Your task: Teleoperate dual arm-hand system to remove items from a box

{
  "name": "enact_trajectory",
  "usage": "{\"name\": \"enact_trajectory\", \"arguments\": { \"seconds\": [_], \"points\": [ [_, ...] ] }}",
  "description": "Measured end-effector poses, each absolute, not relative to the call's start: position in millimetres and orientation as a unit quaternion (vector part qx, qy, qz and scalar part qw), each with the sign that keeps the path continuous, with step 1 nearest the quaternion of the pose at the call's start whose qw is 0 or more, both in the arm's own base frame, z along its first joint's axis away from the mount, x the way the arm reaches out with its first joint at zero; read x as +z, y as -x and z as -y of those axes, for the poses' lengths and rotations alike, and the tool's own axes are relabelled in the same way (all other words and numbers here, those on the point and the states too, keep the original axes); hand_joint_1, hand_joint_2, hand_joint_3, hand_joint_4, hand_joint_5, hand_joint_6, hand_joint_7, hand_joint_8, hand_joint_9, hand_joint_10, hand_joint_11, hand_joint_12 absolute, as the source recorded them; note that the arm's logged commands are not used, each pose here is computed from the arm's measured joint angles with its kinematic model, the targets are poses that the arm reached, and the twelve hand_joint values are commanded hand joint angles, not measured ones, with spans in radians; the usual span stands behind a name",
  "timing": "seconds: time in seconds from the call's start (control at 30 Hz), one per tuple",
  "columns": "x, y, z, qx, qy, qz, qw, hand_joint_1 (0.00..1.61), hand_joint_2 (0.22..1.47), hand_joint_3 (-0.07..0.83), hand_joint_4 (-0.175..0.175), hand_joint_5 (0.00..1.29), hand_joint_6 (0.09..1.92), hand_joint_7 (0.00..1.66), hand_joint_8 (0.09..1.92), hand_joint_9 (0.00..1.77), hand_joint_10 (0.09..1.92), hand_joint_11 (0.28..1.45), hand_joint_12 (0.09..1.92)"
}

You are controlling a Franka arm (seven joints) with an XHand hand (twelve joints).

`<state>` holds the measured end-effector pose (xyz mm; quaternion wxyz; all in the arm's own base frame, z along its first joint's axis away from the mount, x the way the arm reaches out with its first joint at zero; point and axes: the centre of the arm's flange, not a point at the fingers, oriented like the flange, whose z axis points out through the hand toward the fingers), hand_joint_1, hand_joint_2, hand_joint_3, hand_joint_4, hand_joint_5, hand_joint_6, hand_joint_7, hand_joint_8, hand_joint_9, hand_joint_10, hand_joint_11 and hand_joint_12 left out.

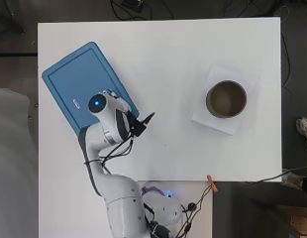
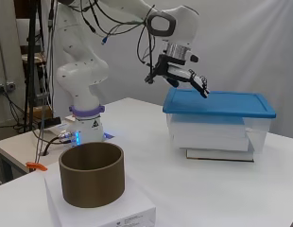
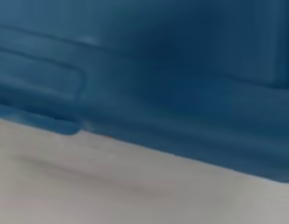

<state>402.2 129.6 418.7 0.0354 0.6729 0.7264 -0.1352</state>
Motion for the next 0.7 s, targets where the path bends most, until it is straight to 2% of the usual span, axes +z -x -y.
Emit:
{"name": "enact_trajectory", "arguments": {
  "seconds": [0.13, 0.27, 0.43, 0.53, 0.7],
  "points": [
    [424, -396, -133, -0.133, -0.657, -0.741, 0.042, 0.13, 0.91, 0.006, -0.034, 0.07, 0.09, 0.12, 0.09, 0.25, 0.09, 0.41, 0.09],
    [424, -389, -138, -0.131, -0.646, -0.751, 0.035, 0.14, 0.77, -0.019, -0.029, 0.03, 0.09, 0.10, 0.09, 0.22, 0.09, 0.39, 0.09],
    [400, -331, -127, -0.135, -0.619, -0.773, 0.004, 0.12, 0.74, -0.018, -0.038, 0.02, 0.09, 0.13, 0.09, 0.25, 0.09, 0.40, 0.09],
    [406, -307, -117, -0.124, -0.636, -0.761, 0.025, 0.21, 0.77, 0.001, -0.049, 0.03, 0.09, 0.13, 0.09, 0.27, 0.09, 0.42, 0.09],
    [398, -286, -124, -0.173, -0.631, -0.745, 0.130, 0.29, 0.78, 0.002, -0.054, 0.01, 0.09, 0.08, 0.09, 0.24, 0.09, 0.41, 0.09]
  ]
}}
